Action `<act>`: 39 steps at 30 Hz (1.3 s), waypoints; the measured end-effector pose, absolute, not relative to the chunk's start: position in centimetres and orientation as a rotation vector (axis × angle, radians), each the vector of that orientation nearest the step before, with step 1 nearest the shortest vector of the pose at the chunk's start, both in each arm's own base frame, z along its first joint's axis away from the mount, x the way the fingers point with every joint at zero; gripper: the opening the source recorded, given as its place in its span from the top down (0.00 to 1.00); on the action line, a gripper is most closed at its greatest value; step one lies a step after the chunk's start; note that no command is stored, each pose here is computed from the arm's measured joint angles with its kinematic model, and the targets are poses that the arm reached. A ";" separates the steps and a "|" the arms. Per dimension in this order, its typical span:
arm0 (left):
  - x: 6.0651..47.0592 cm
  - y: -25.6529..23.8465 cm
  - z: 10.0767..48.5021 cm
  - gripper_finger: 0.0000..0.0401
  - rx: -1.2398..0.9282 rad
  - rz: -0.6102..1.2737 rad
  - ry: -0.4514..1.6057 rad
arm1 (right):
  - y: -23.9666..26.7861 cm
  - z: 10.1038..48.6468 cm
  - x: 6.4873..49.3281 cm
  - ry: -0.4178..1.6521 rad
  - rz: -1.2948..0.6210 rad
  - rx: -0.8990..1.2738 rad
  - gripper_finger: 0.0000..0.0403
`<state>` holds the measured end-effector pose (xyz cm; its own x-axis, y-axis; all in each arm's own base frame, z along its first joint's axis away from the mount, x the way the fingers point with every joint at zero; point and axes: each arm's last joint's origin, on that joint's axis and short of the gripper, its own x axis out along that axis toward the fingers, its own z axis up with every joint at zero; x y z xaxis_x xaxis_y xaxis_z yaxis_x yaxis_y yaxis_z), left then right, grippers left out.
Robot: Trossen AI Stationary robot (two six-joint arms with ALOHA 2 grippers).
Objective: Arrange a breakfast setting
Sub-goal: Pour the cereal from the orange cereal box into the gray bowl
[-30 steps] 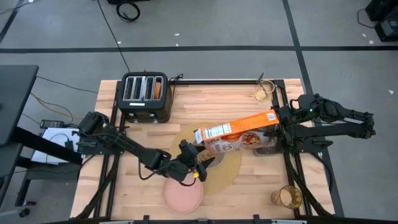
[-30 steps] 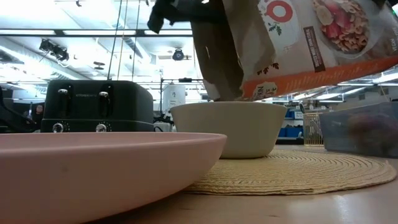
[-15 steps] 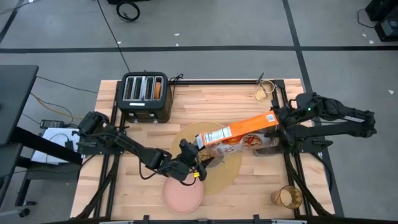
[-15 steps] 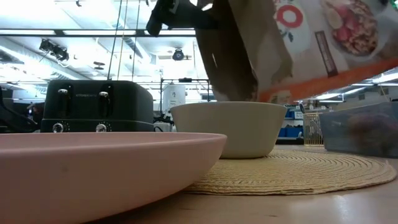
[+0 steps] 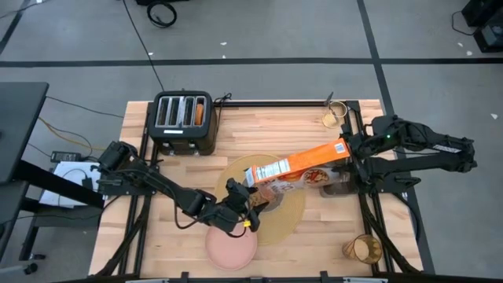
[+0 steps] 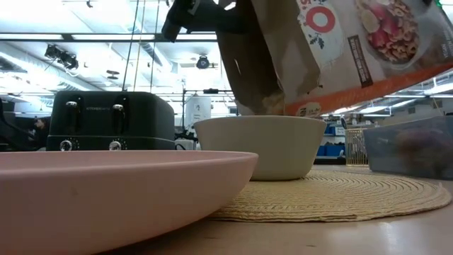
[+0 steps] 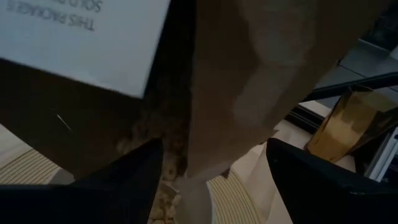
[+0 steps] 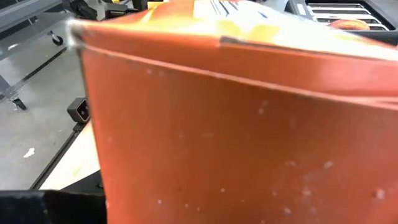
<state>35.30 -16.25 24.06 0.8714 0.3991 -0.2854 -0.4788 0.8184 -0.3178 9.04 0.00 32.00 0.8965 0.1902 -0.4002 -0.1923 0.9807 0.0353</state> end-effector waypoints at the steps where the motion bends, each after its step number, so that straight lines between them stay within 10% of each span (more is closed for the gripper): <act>1: 35.3 -16.2 24.0 0.28 -0.390 0.472 0.213 | 0.0 32.0 9.0 0.414 0.197 -0.005 0.25; 39: 38.1 -14.1 30.5 0.29 -0.232 0.415 0.067 | 0.1 29.5 8.8 0.300 0.194 0.080 0.25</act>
<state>38.15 -14.11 30.45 0.9135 0.3912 -0.1117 -0.4065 0.8894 -0.2093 8.79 0.07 29.48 0.9369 0.2011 -0.2858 -0.1775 0.9783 0.1066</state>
